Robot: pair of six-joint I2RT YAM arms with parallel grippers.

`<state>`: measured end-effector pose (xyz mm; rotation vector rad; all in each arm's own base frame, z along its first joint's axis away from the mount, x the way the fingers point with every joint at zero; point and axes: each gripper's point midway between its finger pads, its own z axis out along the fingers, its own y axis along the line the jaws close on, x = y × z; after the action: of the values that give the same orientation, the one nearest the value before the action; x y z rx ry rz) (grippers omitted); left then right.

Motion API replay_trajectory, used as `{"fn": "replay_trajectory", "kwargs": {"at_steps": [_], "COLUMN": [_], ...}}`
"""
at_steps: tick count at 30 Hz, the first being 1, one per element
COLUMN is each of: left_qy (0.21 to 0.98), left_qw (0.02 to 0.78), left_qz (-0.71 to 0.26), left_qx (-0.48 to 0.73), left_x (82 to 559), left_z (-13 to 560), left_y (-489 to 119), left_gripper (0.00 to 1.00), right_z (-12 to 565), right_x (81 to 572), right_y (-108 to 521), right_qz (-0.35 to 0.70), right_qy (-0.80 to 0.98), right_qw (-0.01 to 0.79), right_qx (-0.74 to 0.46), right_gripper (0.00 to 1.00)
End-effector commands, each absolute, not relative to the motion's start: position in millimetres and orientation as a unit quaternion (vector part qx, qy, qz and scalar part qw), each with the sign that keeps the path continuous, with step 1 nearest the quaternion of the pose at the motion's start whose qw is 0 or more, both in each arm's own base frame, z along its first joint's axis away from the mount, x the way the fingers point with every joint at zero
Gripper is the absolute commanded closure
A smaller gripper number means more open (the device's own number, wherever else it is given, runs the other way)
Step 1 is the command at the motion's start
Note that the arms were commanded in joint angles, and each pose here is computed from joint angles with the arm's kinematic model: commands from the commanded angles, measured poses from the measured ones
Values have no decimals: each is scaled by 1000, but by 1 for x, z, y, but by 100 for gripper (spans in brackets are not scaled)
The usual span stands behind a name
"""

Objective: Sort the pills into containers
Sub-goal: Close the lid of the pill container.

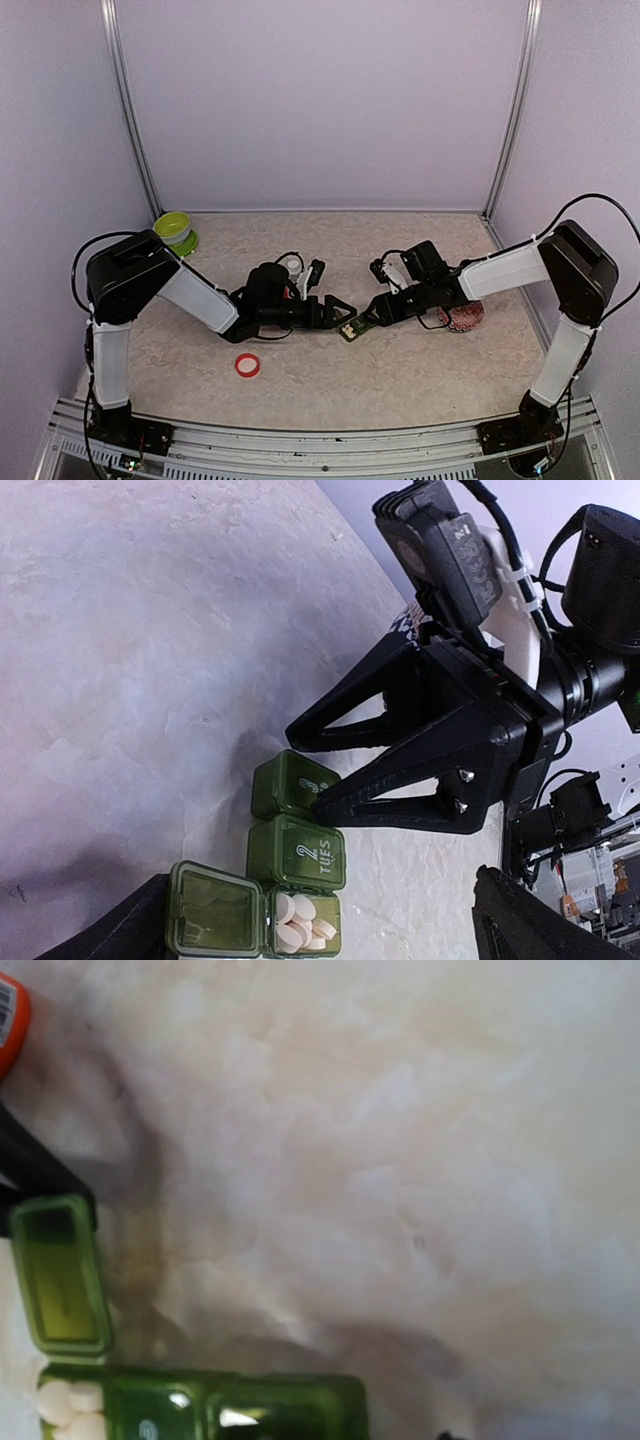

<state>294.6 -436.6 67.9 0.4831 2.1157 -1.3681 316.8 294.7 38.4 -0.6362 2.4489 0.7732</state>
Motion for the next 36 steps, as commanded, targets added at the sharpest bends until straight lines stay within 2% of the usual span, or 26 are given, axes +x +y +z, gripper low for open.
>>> {"fn": "replay_trajectory", "kwargs": {"at_steps": [1, 7, 22, 36], "left_qy": [773, 767, 733, 751], "left_qw": [289, 292, 297, 256], "left_qz": [-529, -533, -559, -553], "left_qx": [198, 204, 249, 257], "left_x": [288, 283, 245, 238], "left_z": [77, 84, 115, 87], "left_y": [-443, -442, -454, -466], "left_gripper": [1, 1, 1, 1], "right_z": [29, 28, 25, 24], "right_x": [318, 319, 322, 321], "right_y": [292, 291, 290, 291], "right_qz": [280, 277, 270, 270], "right_qy": [901, 903, 909, 910], "right_qw": [239, 239, 236, 234], "right_qx": [-227, -224, -213, -211], "right_gripper": [51, 56, 56, 57]}}
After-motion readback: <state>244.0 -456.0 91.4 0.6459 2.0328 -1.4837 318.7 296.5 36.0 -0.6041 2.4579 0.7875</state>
